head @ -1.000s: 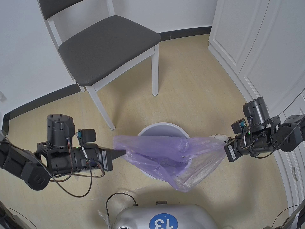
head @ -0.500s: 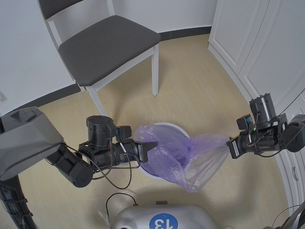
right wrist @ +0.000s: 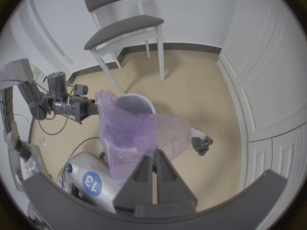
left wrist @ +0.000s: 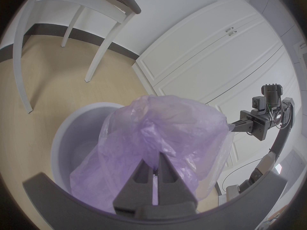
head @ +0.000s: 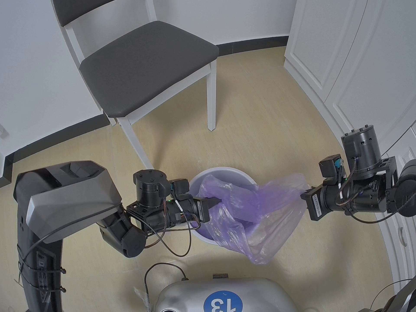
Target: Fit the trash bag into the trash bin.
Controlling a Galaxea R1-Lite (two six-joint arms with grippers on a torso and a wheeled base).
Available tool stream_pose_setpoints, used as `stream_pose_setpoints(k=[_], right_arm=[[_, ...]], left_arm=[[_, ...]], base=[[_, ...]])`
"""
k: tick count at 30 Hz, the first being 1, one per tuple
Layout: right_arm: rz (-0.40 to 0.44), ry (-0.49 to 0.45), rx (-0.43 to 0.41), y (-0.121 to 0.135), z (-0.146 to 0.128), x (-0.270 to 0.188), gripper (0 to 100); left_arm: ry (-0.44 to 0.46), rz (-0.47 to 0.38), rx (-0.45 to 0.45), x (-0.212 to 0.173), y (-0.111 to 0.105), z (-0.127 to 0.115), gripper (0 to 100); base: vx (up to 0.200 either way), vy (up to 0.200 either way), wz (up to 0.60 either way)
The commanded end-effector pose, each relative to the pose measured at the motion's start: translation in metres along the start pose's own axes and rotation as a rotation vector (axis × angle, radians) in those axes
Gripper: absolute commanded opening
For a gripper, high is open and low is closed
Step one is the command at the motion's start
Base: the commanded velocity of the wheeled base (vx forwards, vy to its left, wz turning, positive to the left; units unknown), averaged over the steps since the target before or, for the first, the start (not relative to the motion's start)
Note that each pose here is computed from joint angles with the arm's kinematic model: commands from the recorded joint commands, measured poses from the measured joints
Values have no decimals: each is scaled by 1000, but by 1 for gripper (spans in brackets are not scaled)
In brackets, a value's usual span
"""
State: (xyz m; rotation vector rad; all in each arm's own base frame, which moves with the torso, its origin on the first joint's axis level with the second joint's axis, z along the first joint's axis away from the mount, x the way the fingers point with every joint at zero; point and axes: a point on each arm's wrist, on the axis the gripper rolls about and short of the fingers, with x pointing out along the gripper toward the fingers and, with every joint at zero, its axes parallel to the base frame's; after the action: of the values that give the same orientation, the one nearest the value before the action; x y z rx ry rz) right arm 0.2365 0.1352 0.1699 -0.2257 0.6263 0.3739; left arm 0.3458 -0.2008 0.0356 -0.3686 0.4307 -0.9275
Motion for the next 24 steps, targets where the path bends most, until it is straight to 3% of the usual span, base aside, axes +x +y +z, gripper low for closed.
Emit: stream_pose_setpoints(k=[1, 7, 12, 19, 24], right_arm=[[19, -40, -6, 6, 3, -1, 0], [33, -40, -15, 12, 3, 0, 0], [36, -38, -16, 12, 3, 1, 0], [25, -24, -15, 10, 2, 7, 0], [-13, 26, 2, -1, 0, 26, 0]], left_arm=[[11, 12, -30, 0, 32, -18, 0], [15, 5, -37, 10, 54, -29, 0], [-20, 23, -29, 6, 64, -20, 0], [-99, 51, 16, -43, 39, 23, 0], [-99, 106, 46, -83, 27, 36, 0]], base=[[0, 0, 0], [0, 0, 0], [0, 0, 0], [0, 0, 0], [0, 0, 0]])
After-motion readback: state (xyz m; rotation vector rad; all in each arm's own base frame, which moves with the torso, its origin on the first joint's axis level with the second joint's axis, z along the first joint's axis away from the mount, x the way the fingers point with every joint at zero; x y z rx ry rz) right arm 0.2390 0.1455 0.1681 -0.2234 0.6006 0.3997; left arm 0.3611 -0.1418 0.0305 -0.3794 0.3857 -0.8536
